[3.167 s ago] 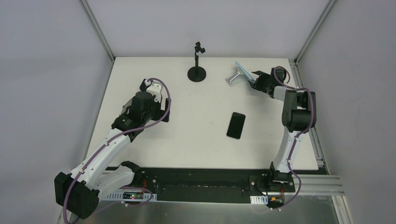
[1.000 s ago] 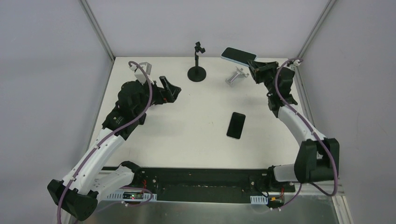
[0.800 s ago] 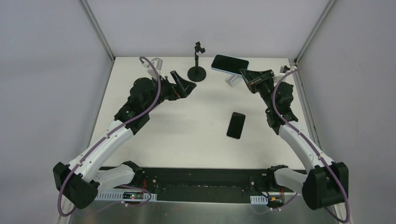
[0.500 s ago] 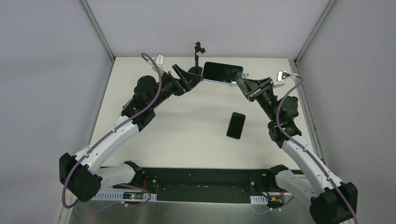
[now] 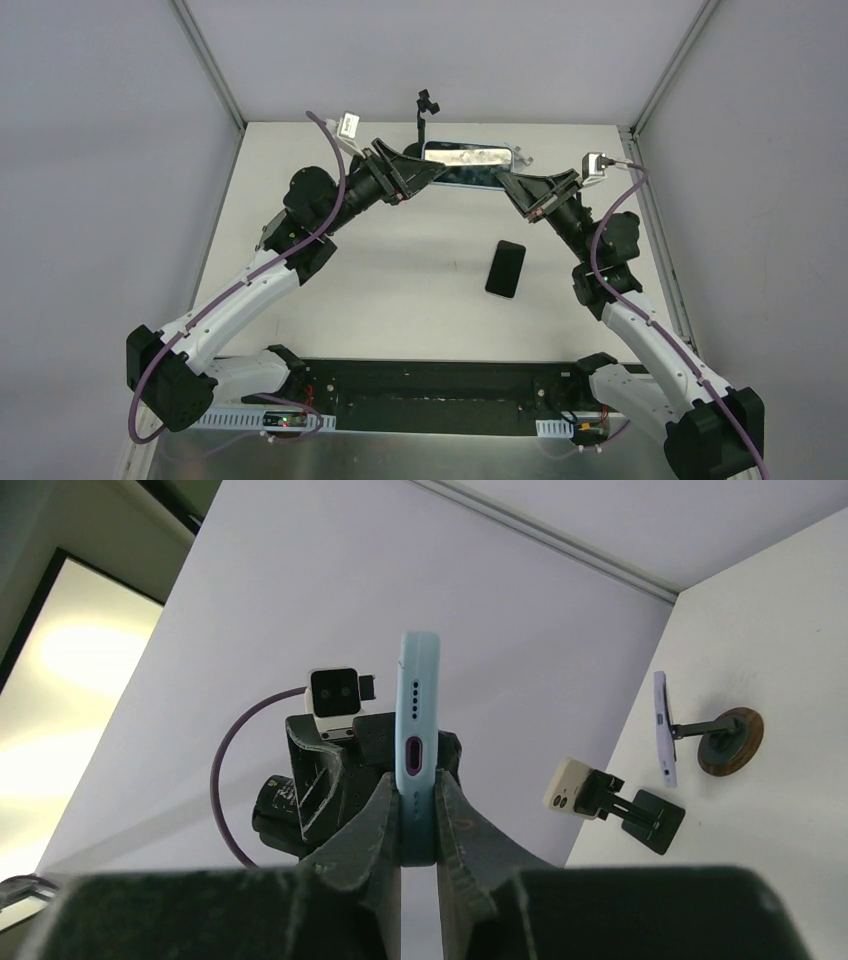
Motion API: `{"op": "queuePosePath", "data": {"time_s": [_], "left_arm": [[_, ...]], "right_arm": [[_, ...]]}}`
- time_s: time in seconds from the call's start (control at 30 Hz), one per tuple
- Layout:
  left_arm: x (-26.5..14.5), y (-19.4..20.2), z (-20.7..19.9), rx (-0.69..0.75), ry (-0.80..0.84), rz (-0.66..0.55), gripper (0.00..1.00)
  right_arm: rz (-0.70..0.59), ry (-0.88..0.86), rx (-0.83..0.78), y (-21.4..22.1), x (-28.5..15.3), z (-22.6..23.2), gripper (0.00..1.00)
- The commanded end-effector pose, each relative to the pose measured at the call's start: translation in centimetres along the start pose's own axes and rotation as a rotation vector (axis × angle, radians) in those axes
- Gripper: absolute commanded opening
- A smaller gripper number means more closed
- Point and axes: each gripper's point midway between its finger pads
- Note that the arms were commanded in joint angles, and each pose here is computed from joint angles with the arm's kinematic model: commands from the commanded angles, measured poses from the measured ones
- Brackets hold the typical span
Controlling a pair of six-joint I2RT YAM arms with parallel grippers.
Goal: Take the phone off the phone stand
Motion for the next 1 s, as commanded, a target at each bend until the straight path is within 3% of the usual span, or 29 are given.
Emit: {"op": "queuePosePath", "data": {"time_s": [0.0,0.4,0.5,0.63,0.8,0.97], "left_arm": [[-0.6,-1.1,-3.5,0.005,0.128,-0.033,0.6],[-0.4,-0.7,-3.8,0.009,0.145,-0.021,0.01],[-0.3,-0.5,-3.8,0.018,0.149,-0.011,0.0],[-0.1,0.1,-3.9,0.013,0.167,0.019,0.0],[-0.1,0.5,-3.6,0.015,0.164,0.031,0.0],[-0.1,0.9,-3.7,0.025,0.177,0.051,0.0]], "right_arm": [[0.04,-0.201,-0.013,0.8,-0.4,5.6,0.0],[0.097,-0.139,-0.031,1.8,-0.7,4.2,0.03],[0.137,-0.092,-0.064,2.5,-0.8,3.1,0.29],[0.152,-0.028,-0.135,2.7,-1.3,1.5,0.52],[0.16,0.059,-0.286,2.8,-2.6,-0.4,0.67],[0.216,0.216,-0.534,2.6,-5.1,-4.1,0.72]]}}
Point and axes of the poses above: each gripper's point midway between its finger pads, its own x axis out along the fingers, its own z axis along the line the jaws close on, y = z × x, and after that the axes turned 13 degrees about x, right-handed
